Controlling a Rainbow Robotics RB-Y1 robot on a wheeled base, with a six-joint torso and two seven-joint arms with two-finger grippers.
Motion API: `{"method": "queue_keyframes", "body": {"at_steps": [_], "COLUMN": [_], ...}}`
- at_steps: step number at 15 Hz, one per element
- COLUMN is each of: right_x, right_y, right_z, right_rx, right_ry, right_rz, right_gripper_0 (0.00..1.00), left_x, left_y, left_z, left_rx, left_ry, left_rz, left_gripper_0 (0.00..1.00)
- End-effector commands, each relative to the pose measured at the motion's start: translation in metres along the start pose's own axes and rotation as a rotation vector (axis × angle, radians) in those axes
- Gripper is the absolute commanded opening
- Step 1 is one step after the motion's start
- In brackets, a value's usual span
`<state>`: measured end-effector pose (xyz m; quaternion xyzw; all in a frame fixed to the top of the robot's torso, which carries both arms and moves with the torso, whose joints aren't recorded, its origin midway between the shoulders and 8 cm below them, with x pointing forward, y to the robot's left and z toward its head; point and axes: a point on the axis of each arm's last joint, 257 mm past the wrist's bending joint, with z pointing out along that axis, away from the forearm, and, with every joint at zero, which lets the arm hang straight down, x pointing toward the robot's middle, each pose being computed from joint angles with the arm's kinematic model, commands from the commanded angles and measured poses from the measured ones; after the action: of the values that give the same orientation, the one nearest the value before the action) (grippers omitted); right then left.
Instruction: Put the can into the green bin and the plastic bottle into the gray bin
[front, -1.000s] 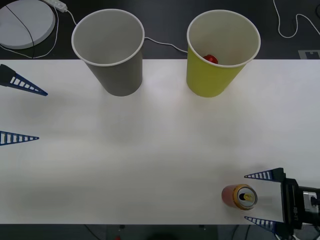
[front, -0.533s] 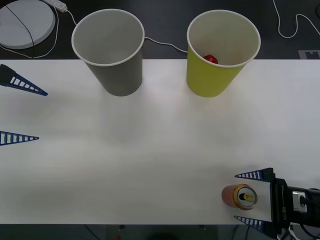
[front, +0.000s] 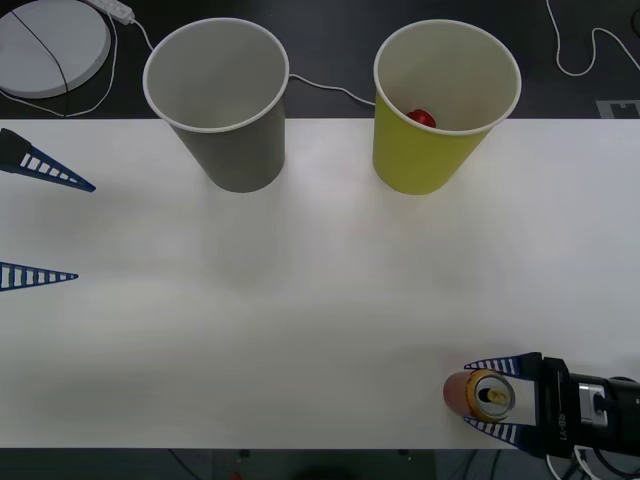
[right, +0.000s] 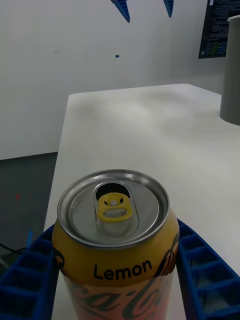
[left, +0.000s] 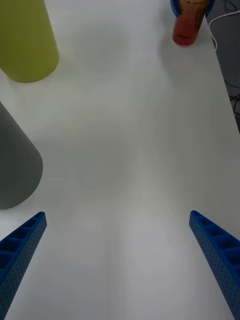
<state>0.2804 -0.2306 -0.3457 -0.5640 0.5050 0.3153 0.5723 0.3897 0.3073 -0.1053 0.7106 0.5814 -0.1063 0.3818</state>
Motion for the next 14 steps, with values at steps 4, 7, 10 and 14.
{"method": "queue_keyframes", "body": {"at_steps": [4,7,10,14], "right_x": [-0.002,-0.015,-0.033,-0.067], "right_y": [-0.003,-0.01,-0.026,-0.053], "right_z": [0.002,0.003,-0.012,-0.027], "right_rx": [-0.006,-0.044,-0.112,-0.088], "right_ry": [-0.003,-0.013,0.069,0.254], "right_rz": [-0.002,-0.037,-0.065,-0.033], "right_gripper_0": [0.0,0.0,0.0,0.0], "left_x": [0.0,0.0,0.0,0.0], "left_y": [0.0,0.0,0.0,0.0], "left_z": [0.0,0.0,0.0,0.0], "left_rx": [0.0,0.0,0.0,0.0], "left_ry": [0.0,0.0,0.0,0.0], "left_rz": [0.0,0.0,0.0,0.0], "left_gripper_0": [1.0,1.0,1.0,1.0]}}
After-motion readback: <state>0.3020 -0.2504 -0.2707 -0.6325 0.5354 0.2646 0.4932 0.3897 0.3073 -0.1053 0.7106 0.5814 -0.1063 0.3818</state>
